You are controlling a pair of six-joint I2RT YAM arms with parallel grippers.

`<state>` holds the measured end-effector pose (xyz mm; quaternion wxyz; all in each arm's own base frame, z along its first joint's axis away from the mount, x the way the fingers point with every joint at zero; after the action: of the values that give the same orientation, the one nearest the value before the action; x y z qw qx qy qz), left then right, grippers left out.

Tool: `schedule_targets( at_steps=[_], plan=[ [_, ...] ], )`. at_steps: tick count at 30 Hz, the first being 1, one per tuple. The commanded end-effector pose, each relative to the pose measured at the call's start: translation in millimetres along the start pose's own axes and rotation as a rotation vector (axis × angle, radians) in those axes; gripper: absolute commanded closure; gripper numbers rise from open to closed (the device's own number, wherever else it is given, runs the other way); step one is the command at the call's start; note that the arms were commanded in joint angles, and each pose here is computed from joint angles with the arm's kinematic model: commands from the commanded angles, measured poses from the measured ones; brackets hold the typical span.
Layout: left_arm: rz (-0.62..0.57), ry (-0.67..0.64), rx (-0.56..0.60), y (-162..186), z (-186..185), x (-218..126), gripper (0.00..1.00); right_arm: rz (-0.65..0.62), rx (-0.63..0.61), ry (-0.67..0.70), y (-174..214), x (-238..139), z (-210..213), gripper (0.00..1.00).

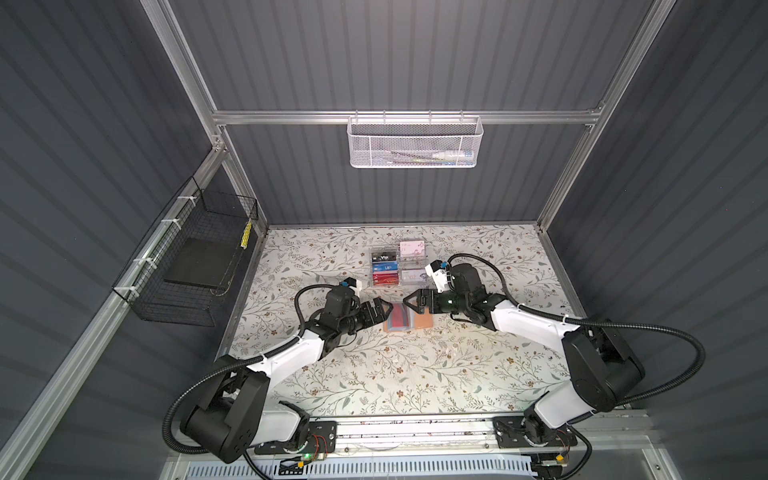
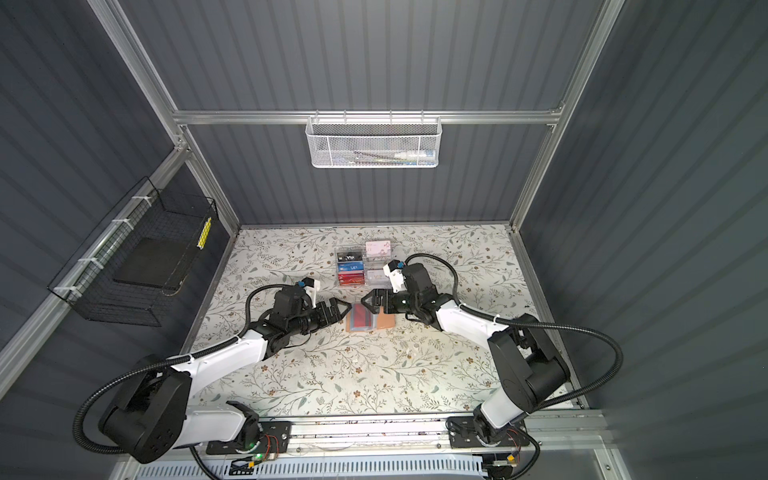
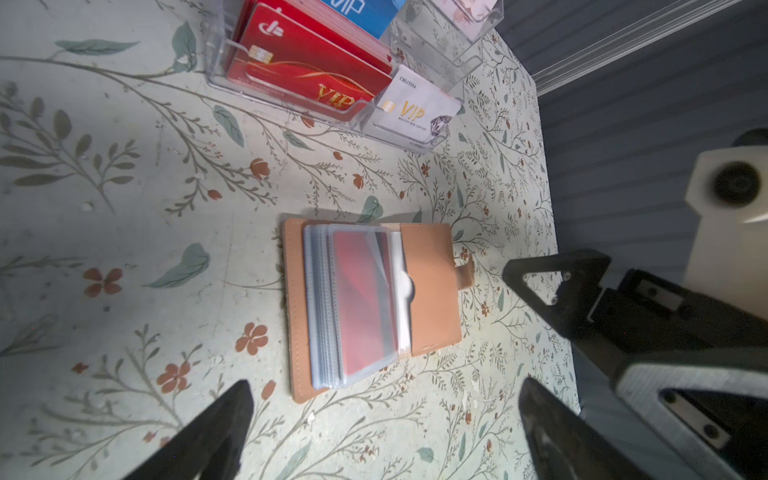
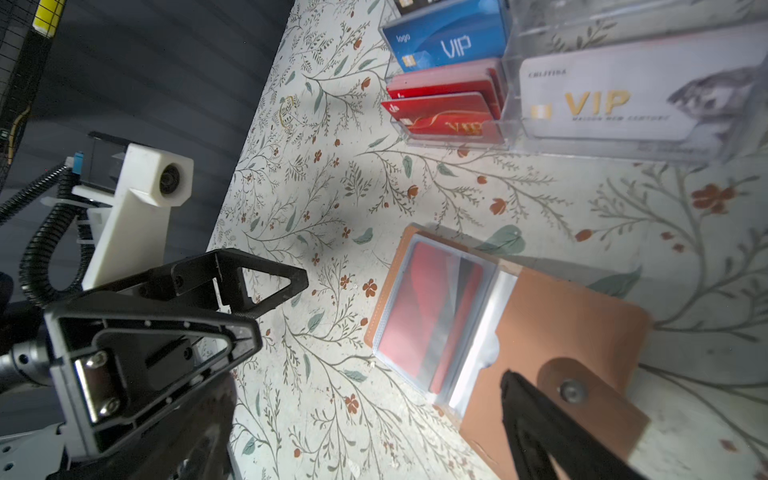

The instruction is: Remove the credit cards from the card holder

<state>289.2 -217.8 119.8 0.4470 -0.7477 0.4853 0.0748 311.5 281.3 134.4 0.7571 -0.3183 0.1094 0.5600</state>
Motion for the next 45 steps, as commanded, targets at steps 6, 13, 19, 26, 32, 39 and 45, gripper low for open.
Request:
schedule_targets(
  at_steps=[6, 13, 19, 26, 32, 39, 45],
  plan=[
    [0.015, 0.106, -0.099, 3, -6, 26, 0.0, 0.033, 0.126, -0.072, 10, 23, -15, 0.01],
    [0.018, 0.11, -0.129, -1, -3, 38, 0.0, 0.025, 0.279, -0.041, 8, 28, -49, 0.01],
    [0.012, 0.146, -0.149, -8, -10, 44, 0.0, 0.049, 0.354, -0.025, 12, 28, -61, 0.01],
    [0.001, 0.167, -0.158, -17, -16, 46, 0.0, 0.059, 0.364, 0.003, 20, 21, -63, 0.01],
    [0.005, 0.2, -0.196, -13, -17, 55, 0.0, 0.056, 0.366, 0.0, 24, 23, -70, 0.01],
    [0.003, 0.198, -0.191, -10, -21, 58, 0.0, 0.069, 0.375, -0.007, 25, 26, -71, 0.01],
    [0.01, 0.186, -0.197, -7, -20, 63, 0.0, 0.068, 0.374, -0.005, 25, 26, -71, 0.01]
  ],
)
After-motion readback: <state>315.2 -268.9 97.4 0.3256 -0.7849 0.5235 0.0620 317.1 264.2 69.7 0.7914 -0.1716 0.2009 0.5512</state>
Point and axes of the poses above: each gripper's point midway between its finger pads, its own x axis out along the fingers, its own z axis along the line the jaws close on, y = z × x, the point moved 2 cm from there along -x, back along the fingers, and after that the axes turned 14 degrees about x, right-handed, at the moved point
